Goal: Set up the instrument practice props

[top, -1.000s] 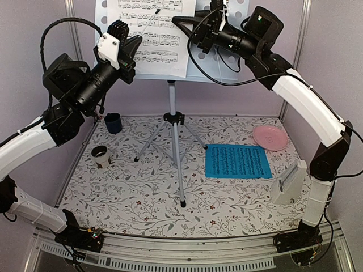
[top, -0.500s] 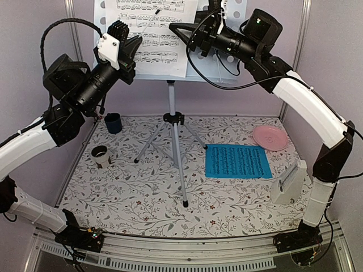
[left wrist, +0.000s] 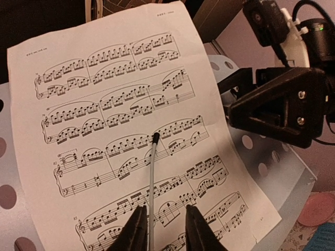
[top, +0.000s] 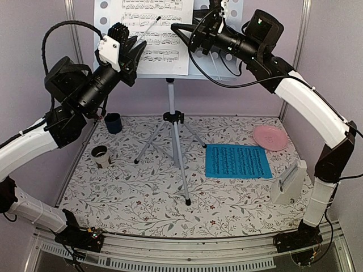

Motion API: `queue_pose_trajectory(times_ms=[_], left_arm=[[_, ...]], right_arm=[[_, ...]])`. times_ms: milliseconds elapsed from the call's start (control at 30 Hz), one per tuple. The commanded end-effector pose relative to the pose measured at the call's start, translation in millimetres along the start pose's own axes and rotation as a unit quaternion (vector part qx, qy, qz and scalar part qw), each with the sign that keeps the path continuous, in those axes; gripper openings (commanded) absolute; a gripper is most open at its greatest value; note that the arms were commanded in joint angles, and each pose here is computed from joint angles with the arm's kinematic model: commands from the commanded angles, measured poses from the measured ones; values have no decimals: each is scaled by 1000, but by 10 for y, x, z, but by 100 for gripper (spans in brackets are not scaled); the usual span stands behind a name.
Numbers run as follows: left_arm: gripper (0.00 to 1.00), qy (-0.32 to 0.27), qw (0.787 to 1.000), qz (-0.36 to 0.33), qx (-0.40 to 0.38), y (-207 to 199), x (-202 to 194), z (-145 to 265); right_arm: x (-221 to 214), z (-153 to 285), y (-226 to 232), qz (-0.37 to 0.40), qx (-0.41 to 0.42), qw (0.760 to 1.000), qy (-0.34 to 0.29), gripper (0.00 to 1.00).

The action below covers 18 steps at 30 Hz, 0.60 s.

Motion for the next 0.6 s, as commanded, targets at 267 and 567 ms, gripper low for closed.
queue_pose_trajectory(times_ms=[267, 567], left_arm=[[28, -7, 1000, 11, -5, -27, -1, 2], [32, -4, 1000, 14, -3, -35, -10, -9]], right_arm=[[398, 254, 2, -11, -54, 998, -21, 86], [600, 414, 30, -45, -75, 996, -18, 80]])
Point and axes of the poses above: each gripper's point midway between its finger pads, its own z axis back along the fingers, its own y axis along the line the jaws close on, x = y × z, the point moved 9 cm from there along z, back along the fingers, and after that the axes turned 4 degrees about -z, right-handed, at the moved point
